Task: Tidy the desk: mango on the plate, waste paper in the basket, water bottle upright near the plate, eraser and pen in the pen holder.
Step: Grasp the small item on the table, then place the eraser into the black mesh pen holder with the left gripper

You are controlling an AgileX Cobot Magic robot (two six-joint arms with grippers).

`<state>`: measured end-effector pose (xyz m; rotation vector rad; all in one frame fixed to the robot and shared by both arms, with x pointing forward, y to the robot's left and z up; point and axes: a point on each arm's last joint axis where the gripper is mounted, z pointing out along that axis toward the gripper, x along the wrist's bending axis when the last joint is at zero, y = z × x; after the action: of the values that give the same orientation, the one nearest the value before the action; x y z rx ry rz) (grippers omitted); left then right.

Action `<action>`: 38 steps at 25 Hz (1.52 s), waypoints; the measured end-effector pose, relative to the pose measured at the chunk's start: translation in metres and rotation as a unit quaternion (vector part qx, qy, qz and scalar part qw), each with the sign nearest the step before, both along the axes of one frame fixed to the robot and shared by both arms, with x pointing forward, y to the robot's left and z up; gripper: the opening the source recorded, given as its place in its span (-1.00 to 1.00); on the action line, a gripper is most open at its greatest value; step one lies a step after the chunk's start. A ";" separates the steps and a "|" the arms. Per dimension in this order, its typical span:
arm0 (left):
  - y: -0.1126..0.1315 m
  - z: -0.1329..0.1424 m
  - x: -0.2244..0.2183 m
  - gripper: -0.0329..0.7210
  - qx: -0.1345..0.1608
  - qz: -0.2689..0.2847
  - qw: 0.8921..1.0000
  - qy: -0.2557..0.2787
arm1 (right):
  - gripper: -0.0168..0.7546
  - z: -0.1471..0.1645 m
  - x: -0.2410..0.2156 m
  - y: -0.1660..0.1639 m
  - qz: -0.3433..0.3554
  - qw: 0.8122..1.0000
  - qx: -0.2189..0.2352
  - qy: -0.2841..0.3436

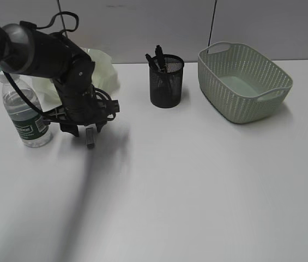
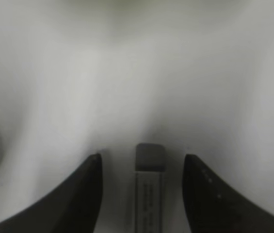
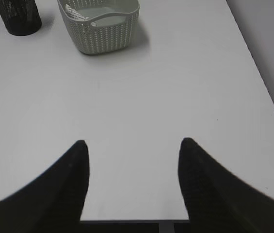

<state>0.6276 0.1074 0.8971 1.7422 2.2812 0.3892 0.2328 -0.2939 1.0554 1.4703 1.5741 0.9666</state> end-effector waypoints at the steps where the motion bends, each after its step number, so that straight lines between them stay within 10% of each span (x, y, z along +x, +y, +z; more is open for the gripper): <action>1: 0.000 0.000 0.000 0.15 -0.001 0.000 1.000 -0.001 | 0.25 0.000 0.000 0.000 0.000 1.000 0.000 0.000; 16: -0.004 -0.004 -0.002 0.08 -0.005 0.001 1.000 0.006 | 0.25 0.000 0.000 0.000 0.000 1.000 0.000 0.000; 24: -0.004 0.000 -0.003 -0.51 0.008 -0.008 1.000 0.002 | 0.25 0.000 0.000 0.000 0.000 1.000 0.000 0.000; 30: -0.012 0.054 -0.003 -0.51 -0.024 -0.040 0.995 -0.083 | 0.25 0.000 0.000 0.000 0.000 1.000 0.000 0.000; 34: -0.020 0.107 -0.001 -0.51 -0.082 -0.091 0.972 -0.203 | 0.26 0.000 0.000 0.000 0.000 1.000 0.000 0.000; 38: -0.035 0.150 0.002 -0.51 -0.138 -0.188 0.911 -0.341 | 0.25 0.000 0.000 0.000 0.000 1.000 0.000 0.000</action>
<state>0.6295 0.0720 1.0470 1.5303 1.4029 0.4723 0.2328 -0.2939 1.0554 1.4703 1.5741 0.9666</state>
